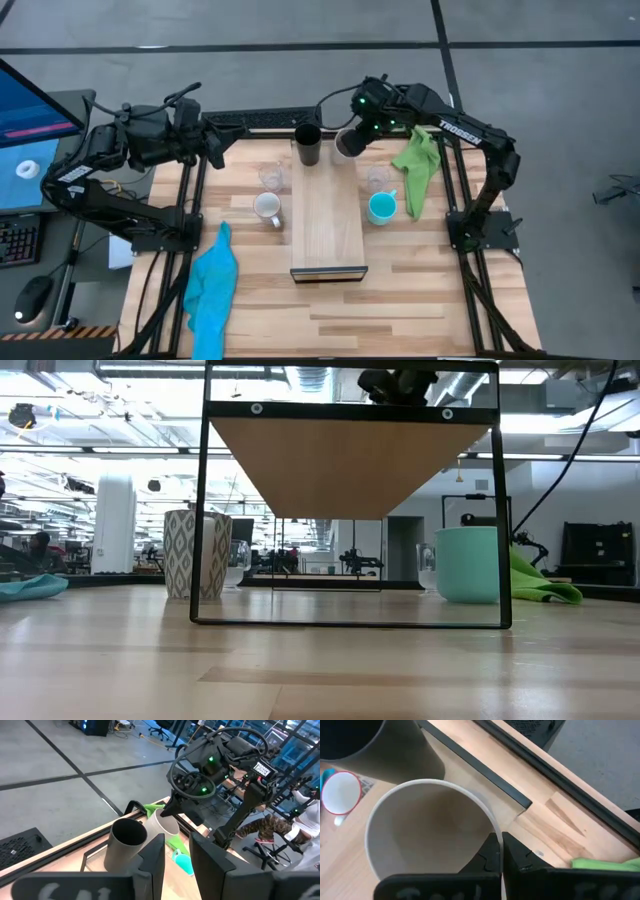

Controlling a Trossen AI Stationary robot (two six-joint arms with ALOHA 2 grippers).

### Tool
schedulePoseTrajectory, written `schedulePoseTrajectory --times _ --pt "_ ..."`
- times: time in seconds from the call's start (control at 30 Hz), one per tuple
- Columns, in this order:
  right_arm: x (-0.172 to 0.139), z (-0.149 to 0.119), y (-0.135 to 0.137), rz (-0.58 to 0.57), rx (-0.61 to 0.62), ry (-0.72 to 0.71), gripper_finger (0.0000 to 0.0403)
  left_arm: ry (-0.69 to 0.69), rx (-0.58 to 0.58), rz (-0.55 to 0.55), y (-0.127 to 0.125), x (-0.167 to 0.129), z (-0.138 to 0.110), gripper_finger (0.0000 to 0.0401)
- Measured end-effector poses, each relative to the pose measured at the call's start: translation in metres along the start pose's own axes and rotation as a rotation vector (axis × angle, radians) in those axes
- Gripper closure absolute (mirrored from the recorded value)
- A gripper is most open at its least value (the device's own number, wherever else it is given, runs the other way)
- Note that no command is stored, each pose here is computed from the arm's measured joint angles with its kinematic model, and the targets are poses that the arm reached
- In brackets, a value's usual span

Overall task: Stack small to large cups/mugs on shelf
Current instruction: Put the white cup on the shelf

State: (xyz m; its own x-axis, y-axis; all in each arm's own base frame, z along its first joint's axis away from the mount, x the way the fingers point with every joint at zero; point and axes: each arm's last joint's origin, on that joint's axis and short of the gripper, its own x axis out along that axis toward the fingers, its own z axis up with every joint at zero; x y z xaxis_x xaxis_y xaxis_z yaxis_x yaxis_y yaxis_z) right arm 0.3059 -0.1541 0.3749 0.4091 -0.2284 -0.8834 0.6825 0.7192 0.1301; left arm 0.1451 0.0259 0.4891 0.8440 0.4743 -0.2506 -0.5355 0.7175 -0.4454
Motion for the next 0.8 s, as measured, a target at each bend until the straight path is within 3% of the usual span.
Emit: schedulePoseTrajectory --times 0.37,0.8 --pt "-0.0001 0.0 -0.0004 -0.003 -0.006 0.0 0.0386 0.0 0.0 0.0 -0.0001 0.0 0.0 0.0321" --pt "0.0007 0.0009 -0.0004 -0.004 0.0 -0.009 0.0324 -0.001 0.003 0.0 0.0 0.0 0.0 0.0321"
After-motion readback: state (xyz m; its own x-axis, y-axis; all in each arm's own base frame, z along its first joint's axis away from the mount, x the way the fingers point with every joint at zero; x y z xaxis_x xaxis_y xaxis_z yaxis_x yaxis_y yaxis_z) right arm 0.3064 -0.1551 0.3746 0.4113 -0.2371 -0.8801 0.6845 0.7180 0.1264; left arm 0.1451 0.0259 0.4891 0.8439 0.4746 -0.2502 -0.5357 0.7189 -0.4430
